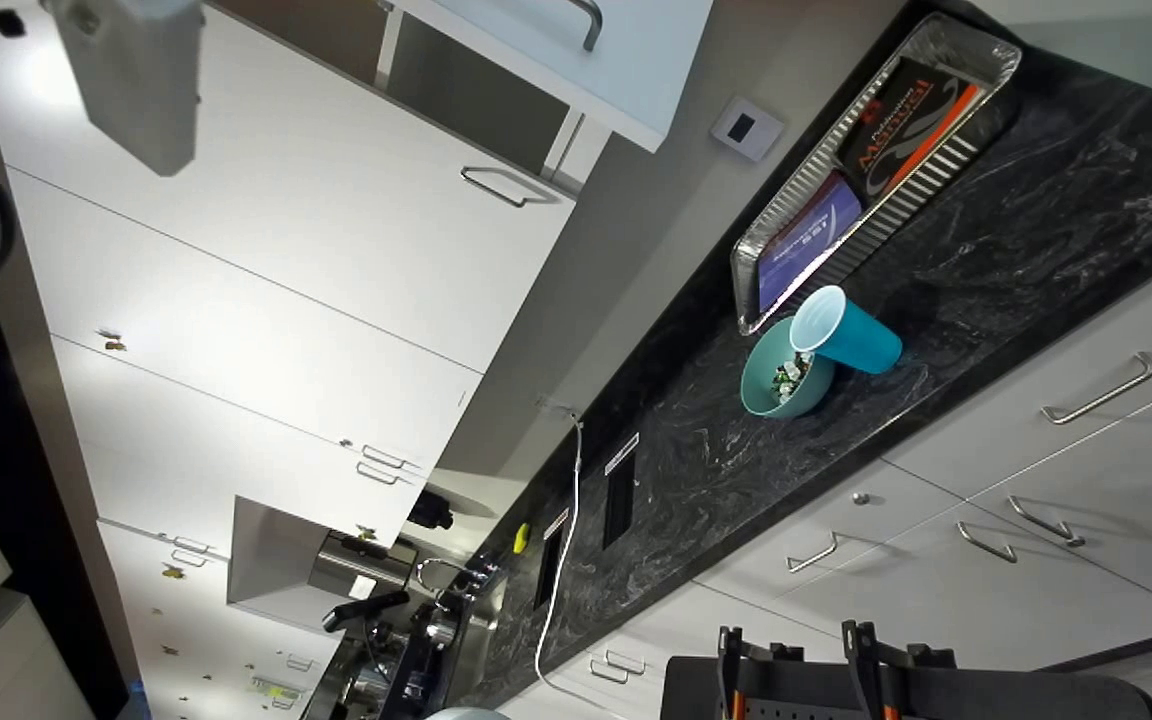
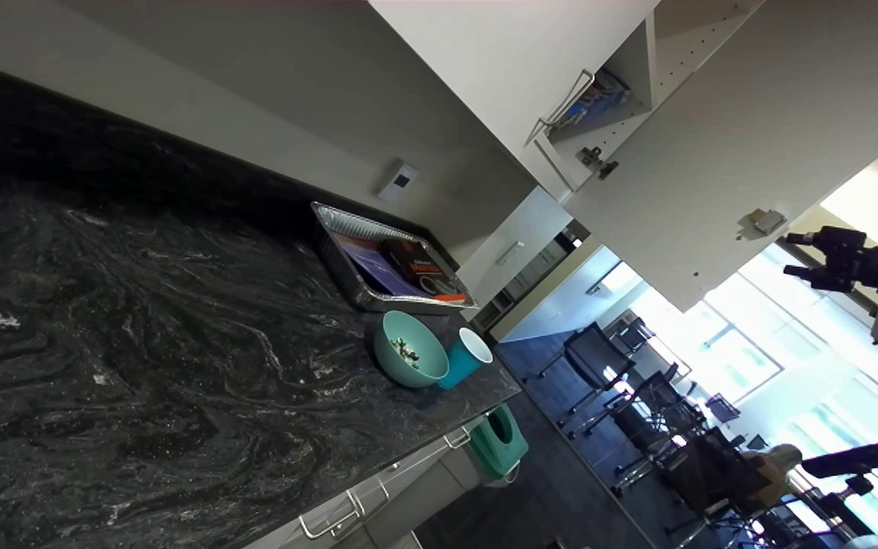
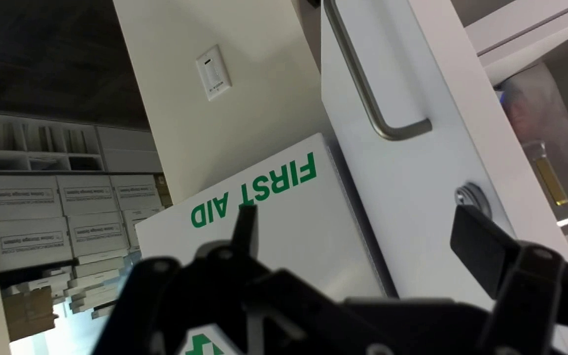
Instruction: Open the upper cupboard door
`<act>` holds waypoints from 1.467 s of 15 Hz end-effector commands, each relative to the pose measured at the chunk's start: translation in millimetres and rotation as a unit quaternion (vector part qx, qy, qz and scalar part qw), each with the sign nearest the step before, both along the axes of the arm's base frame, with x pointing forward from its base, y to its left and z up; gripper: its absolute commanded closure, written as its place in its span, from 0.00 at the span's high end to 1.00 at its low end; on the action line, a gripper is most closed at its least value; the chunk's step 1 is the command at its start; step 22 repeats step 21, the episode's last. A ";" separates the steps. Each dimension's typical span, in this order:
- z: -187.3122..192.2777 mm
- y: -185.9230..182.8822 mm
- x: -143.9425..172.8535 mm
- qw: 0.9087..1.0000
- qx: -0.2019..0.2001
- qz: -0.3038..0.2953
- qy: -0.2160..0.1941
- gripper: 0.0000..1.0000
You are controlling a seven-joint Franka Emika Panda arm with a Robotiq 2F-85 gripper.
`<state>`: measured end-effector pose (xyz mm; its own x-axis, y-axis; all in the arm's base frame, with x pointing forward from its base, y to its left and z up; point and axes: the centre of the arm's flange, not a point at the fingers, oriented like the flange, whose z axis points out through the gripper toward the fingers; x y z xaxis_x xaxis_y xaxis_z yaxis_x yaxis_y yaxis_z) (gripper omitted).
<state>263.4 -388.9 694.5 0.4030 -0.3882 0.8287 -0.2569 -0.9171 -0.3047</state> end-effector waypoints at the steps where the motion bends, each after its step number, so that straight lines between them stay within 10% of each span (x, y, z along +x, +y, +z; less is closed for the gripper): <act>1: 36.9 13.4 -1.7 0.999 -0.023 0.003 0.034 1.00; 13: 59.7 80.1 -13.6 0.963 -0.208 0.101 0.142 1.00; 22: 58.9 81.0 -8.9 0.959 -0.222 0.111 0.139 1.00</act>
